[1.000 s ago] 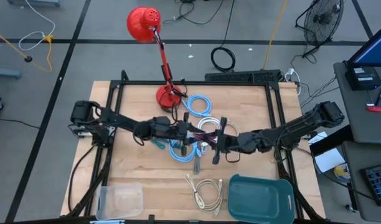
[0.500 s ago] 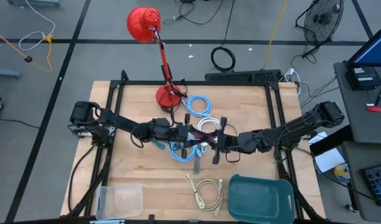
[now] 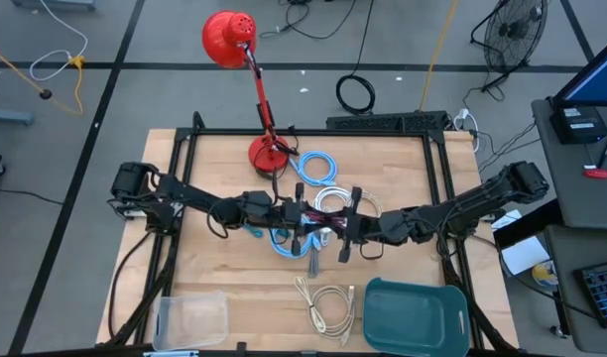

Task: Pick & Place USB Port
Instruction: Put the pink charger cable into the transparent bin

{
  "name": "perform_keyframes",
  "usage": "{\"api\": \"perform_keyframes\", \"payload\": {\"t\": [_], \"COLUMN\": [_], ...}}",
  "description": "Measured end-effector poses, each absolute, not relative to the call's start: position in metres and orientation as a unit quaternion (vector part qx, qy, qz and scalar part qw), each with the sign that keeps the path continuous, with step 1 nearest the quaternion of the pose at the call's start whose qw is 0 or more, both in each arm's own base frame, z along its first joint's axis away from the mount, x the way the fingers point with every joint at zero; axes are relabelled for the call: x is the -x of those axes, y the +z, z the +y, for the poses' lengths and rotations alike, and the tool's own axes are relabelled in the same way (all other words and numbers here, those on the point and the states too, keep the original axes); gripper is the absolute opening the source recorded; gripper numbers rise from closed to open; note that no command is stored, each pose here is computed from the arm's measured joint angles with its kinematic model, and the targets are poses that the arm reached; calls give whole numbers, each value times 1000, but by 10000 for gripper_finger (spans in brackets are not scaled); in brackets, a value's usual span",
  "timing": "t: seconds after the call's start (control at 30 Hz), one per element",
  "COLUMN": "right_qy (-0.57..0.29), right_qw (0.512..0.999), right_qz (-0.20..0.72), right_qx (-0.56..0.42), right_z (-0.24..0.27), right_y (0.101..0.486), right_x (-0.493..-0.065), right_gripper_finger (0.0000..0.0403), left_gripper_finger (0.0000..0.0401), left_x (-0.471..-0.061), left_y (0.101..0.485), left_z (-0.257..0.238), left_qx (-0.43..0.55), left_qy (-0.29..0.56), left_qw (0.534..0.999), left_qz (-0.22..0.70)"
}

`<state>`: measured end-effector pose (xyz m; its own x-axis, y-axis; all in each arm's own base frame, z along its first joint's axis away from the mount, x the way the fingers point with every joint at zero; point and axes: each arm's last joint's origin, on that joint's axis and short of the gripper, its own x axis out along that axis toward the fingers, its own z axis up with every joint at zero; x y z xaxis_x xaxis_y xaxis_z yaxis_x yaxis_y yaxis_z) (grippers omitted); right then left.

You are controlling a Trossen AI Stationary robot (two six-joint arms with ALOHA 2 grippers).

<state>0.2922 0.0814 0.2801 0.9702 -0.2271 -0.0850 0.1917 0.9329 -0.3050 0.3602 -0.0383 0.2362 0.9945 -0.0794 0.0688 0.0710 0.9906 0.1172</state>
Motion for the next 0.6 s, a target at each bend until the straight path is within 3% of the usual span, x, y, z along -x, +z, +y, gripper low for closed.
{"api": "perform_keyframes", "payload": {"t": [0.13, 0.27, 0.6], "right_qy": [-106, -105, -97], "right_qw": [980, 979, 980], "right_qz": [61, 63, 49], "right_qx": [158, 162, 166], "right_z": [81, 82, 88], "right_y": [280, 280, 282], "right_x": [-292, -292, -291], "right_gripper_finger": [30, 42, 167], "left_gripper_finger": [20, 27, 16], "left_x": [-360, -360, -361], "left_y": [236, 235, 219], "left_z": [-38, -37, -29], "left_qx": [-57, -47, -10], "left_qy": [-38, -36, -24], "left_qw": [997, 998, 998], "left_qz": [-36, -30, 60]}}
